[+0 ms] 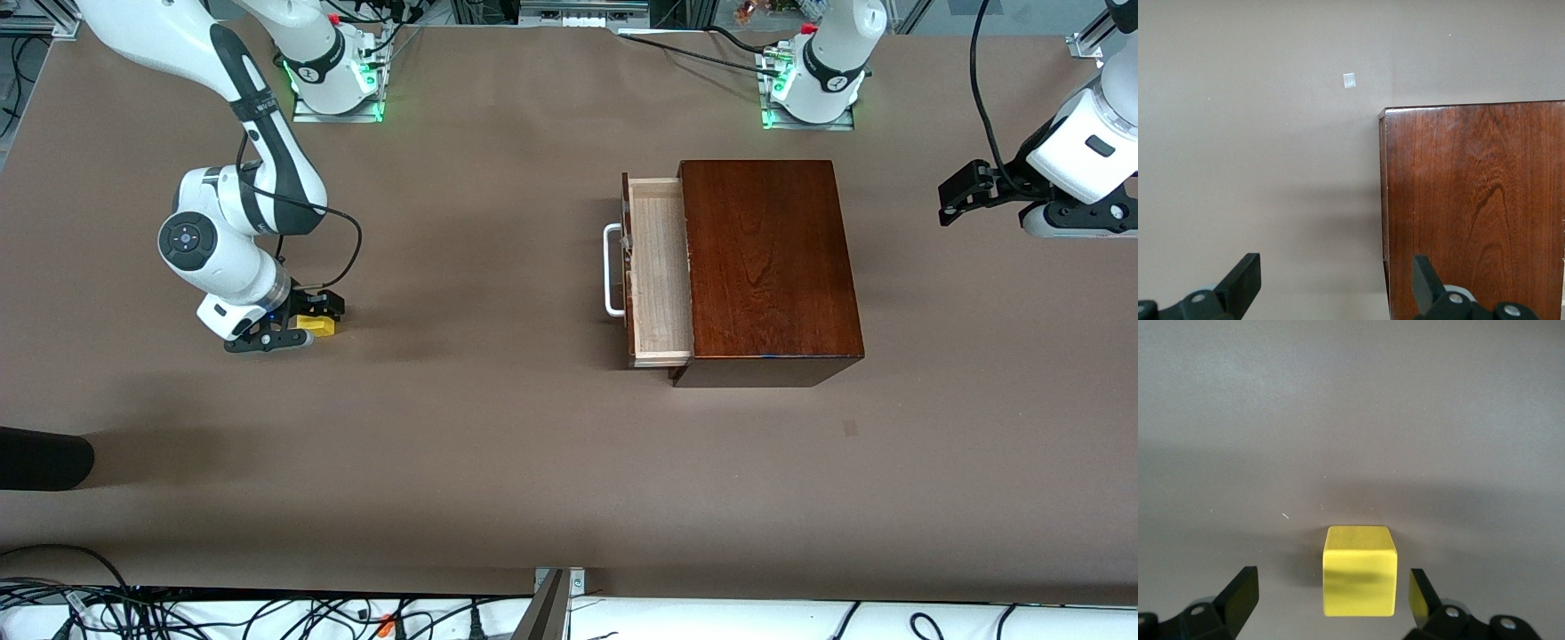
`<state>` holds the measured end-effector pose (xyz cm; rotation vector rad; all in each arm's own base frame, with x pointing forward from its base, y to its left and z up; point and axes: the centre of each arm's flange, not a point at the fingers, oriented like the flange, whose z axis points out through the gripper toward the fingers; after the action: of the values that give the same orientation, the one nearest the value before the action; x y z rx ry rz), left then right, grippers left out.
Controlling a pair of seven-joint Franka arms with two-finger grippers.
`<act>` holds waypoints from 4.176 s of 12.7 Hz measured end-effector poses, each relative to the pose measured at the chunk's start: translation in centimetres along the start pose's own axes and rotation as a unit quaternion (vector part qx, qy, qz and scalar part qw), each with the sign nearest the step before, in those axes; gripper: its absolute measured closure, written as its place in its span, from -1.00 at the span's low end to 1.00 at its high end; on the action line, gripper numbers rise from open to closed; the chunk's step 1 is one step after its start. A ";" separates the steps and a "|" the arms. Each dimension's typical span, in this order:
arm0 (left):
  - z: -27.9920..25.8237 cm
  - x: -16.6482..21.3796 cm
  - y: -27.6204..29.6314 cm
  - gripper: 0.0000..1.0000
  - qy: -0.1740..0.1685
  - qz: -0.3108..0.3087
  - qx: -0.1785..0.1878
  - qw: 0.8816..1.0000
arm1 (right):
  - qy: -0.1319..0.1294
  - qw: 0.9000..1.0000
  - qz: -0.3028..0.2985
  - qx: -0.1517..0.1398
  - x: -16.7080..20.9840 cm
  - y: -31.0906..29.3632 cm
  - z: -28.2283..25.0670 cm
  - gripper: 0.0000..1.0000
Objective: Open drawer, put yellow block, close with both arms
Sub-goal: 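Lower the right gripper onto the yellow cube and grasp it, then carry the yellow cube with the right gripper into the open drawer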
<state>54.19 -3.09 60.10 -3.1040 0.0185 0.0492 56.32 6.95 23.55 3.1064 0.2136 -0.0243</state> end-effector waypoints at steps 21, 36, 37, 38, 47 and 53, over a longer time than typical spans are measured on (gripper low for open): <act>0.1 -0.1 0.0 -1.00 -0.006 0.000 0.000 1.000 | 0.003 1.000 0.013 -0.005 -1.7 1.6 2.7 -0.09; 0.1 -0.1 0.0 -1.00 -0.006 0.000 0.000 1.000 | 0.005 0.987 -0.158 0.024 1.1 -24.7 -22.6 -0.09; 0.1 -0.1 0.0 -1.00 -0.006 0.000 0.000 1.000 | 0.013 0.983 -0.182 0.026 -0.3 -28.6 -23.5 -0.09; 0.1 -0.1 0.0 -1.00 -0.006 0.000 0.000 1.000 | 0.018 0.977 -0.209 0.029 -1.8 -32.3 -24.0 -0.09; 0.1 -0.1 0.0 -1.00 -0.006 0.000 0.000 1.000 | 0.085 0.910 -0.406 0.002 -9.5 -56.2 -22.4 -0.09; 0.1 -0.1 0.0 -1.00 -0.006 0.000 0.000 1.000 | 0.096 0.858 -0.505 -0.020 -9.1 -59.0 -19.9 -0.09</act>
<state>54.05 -3.05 60.01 -3.1029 0.0175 0.0687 39.49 64.70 42.02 2.5459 1.7471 0.2587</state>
